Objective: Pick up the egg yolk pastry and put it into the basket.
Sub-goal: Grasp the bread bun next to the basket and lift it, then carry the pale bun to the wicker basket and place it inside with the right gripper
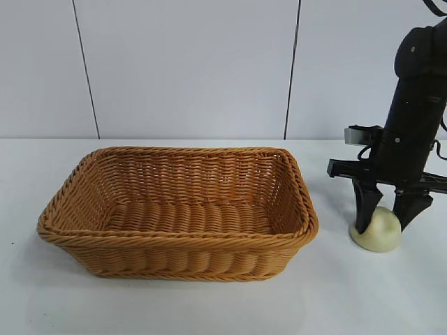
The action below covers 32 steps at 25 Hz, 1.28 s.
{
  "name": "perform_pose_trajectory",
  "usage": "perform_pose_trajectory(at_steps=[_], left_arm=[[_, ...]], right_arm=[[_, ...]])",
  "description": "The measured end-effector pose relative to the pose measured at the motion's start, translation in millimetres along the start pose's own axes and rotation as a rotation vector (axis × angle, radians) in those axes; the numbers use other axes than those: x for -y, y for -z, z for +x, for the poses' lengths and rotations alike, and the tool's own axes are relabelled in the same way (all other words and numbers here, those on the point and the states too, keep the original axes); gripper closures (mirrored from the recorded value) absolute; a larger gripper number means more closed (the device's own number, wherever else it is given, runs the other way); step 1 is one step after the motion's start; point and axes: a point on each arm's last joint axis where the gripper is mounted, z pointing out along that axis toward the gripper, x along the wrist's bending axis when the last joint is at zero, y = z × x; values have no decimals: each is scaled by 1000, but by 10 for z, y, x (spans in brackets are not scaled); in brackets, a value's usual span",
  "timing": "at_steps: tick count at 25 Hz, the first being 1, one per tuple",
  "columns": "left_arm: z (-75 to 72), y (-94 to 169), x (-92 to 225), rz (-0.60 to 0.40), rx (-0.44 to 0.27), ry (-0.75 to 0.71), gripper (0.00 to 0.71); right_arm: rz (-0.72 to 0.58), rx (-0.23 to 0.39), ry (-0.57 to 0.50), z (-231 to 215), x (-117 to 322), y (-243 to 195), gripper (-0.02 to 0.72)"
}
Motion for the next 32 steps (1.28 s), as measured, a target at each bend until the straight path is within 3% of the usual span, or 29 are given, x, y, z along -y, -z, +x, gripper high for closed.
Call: perform_pose_trajectory(at_steps=[3, 5, 10, 19, 23, 32], left_arm=[[0, 2, 4, -2, 0, 0, 18], [0, 2, 4, -2, 0, 0, 18], [0, 2, 4, -2, 0, 0, 18], [0, 2, 4, -2, 0, 0, 18], [0, 2, 4, -2, 0, 0, 18], [0, 2, 4, -2, 0, 0, 18]], right_arm=[[-2, -3, 17, 10, -15, 30, 663], [7, -3, 31, 16, -17, 53, 701], [-16, -8, 63, 39, -13, 204, 710], [-231, -49, 99, 132, 195, 1067, 713], [-299, -105, 110, 243, 323, 1330, 713], [-427, -204, 335, 1240, 596, 1544, 713]])
